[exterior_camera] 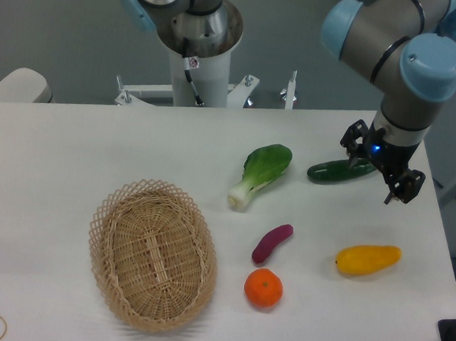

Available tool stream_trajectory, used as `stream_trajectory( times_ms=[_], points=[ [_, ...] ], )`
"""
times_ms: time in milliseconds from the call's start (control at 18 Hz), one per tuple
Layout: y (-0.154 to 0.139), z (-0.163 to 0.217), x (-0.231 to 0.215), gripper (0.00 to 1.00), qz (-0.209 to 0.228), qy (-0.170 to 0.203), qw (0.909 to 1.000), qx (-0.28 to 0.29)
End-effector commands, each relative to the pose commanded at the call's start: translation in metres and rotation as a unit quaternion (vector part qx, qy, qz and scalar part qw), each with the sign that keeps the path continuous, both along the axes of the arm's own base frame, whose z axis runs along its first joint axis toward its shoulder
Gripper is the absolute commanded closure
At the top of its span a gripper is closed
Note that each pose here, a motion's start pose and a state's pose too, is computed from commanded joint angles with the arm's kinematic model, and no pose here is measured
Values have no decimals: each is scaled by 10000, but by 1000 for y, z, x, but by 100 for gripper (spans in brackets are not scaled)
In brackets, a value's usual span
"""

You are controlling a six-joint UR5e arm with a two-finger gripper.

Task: Pick up the cucumber from the table

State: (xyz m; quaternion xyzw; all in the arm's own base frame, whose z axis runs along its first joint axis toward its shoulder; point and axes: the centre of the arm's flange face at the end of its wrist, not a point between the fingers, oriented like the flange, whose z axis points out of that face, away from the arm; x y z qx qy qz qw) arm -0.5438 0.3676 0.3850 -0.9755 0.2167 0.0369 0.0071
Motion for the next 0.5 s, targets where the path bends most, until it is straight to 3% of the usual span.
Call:
stream_trajectory(
  times_ms=[500],
  points=[
    [-2,-10,4,0,20,-93,10000,4]
  ],
)
